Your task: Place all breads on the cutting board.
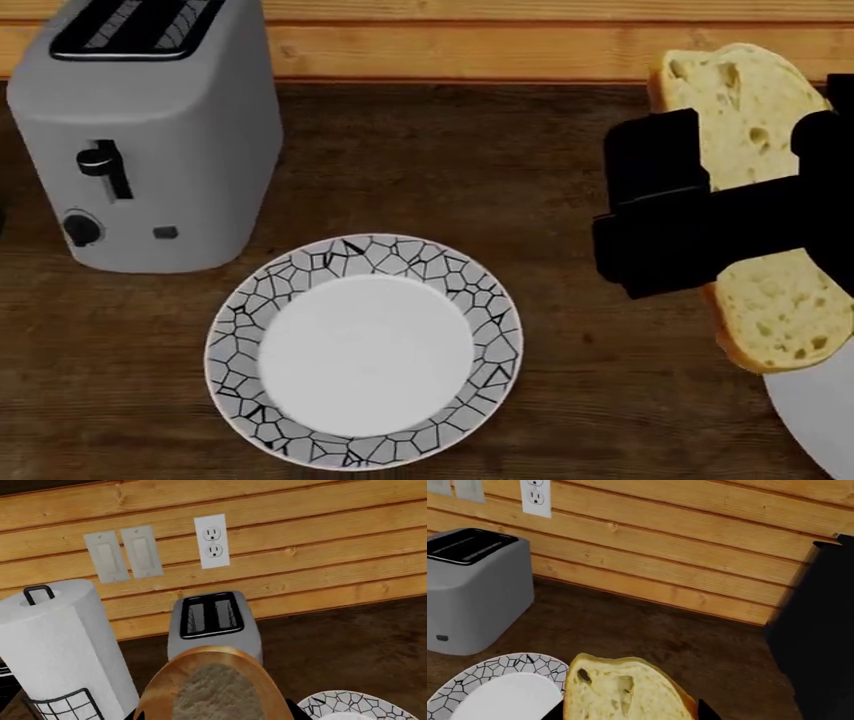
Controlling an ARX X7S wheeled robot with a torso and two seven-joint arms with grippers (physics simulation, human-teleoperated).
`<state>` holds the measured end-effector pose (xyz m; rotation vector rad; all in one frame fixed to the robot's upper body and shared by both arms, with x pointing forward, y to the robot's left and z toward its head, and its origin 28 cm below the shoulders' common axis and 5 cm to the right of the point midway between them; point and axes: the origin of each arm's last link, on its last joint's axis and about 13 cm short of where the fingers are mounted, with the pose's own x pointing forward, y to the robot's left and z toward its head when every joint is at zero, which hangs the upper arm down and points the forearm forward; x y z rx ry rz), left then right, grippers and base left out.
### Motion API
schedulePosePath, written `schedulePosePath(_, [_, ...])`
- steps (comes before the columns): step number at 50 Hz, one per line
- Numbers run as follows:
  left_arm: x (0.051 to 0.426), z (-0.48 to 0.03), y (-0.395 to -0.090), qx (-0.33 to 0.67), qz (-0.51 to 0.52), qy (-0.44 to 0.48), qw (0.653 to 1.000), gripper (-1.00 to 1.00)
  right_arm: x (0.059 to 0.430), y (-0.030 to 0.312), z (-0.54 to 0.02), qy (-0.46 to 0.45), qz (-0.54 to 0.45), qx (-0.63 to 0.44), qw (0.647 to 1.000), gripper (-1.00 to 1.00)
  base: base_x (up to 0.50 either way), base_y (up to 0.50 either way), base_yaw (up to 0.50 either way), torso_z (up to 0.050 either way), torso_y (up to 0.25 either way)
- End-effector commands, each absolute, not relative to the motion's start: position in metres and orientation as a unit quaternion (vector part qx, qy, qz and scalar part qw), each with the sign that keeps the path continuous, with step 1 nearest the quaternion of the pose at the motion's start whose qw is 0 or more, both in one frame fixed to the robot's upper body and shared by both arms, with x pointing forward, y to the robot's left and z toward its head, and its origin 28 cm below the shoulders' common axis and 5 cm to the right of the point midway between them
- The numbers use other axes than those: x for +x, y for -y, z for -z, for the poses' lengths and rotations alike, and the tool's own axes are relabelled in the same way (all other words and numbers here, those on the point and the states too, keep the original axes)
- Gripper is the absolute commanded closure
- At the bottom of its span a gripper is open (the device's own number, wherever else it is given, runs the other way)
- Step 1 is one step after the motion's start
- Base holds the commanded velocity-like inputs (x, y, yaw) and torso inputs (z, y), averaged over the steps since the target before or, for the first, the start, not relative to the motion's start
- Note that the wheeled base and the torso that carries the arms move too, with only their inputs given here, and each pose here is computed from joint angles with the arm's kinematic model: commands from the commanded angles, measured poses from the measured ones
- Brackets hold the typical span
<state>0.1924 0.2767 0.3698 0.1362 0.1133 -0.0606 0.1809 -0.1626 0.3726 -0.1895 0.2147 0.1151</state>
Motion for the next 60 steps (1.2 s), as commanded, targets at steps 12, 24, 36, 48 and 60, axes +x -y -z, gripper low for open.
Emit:
schedulePosePath(12, [0.196, -0.370, -0.277, 0.062, 0.014, -0.055, 0.996, 1.00, 0.185, 0.161, -0.371, -0.098, -0.066, -0.100, 0.988, 1.00, -0.05, 0.50, 0.00, 0.000, 0.000])
schedulePosePath(24, [0.196, -0.365, -0.277, 0.074, 0.008, -0.053, 0.996, 1.00, 0.187, 0.160, -0.366, -0.088, -0.069, -0.109, 0.988, 1.00, -0.04, 0.50, 0.00, 0.000, 0.000])
schedulePosePath(36, [0.196, -0.363, -0.277, 0.076, 0.009, -0.051, 0.996, 1.00, 0.187, 0.160, -0.368, -0.089, -0.059, -0.095, 0.990, 1.00, 0.00, 0.50, 0.00, 0.000, 0.000])
schedulePosePath(48, [0.197, -0.365, -0.277, 0.071, 0.004, -0.052, 0.996, 1.00, 0.188, 0.157, -0.371, -0.080, -0.061, -0.099, 0.990, 1.00, 0.00, 0.50, 0.00, 0.000, 0.000])
schedulePosePath(60, [0.198, -0.365, -0.277, 0.072, 0.002, -0.046, 0.996, 1.00, 0.189, 0.156, -0.369, -0.078, -0.061, -0.098, 0.990, 1.00, 0.00, 0.50, 0.00, 0.000, 0.000])
